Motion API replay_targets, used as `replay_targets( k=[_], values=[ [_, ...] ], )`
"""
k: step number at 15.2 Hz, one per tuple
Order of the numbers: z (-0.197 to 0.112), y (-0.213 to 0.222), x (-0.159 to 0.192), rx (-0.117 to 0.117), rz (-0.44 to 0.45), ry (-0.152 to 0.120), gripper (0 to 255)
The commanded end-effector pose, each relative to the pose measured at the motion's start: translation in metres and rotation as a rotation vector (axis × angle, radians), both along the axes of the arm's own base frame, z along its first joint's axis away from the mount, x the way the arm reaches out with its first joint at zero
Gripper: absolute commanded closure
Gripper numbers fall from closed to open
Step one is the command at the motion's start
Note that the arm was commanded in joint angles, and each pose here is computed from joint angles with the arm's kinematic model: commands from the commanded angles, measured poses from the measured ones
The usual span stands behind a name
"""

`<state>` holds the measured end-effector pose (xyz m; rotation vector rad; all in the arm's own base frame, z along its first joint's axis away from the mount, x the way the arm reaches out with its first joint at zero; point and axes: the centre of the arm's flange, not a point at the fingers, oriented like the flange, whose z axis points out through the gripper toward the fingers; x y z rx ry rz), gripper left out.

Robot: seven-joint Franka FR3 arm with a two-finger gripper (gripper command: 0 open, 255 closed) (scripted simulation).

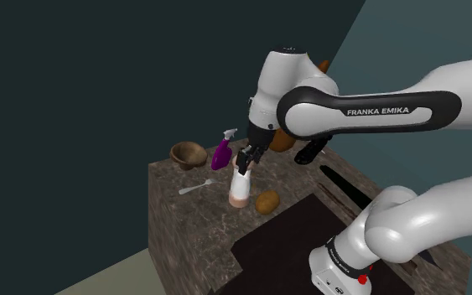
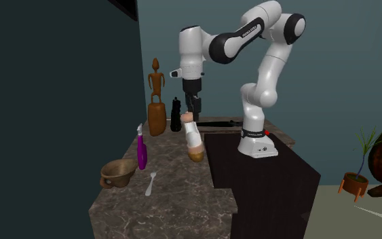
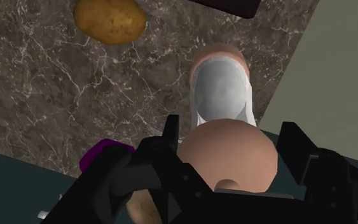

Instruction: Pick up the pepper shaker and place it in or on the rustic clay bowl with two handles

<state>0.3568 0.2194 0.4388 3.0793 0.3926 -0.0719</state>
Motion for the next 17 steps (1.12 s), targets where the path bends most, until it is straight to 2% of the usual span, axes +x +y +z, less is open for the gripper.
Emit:
replay_targets(
  k=[1, 17],
  values=[
    [0.006, -0.002, 0.023, -0.001, 0.000, 0.000, 255],
    [0.045, -0.005, 0.231, -0.001, 0.000, 0.000, 255]
  ],
)
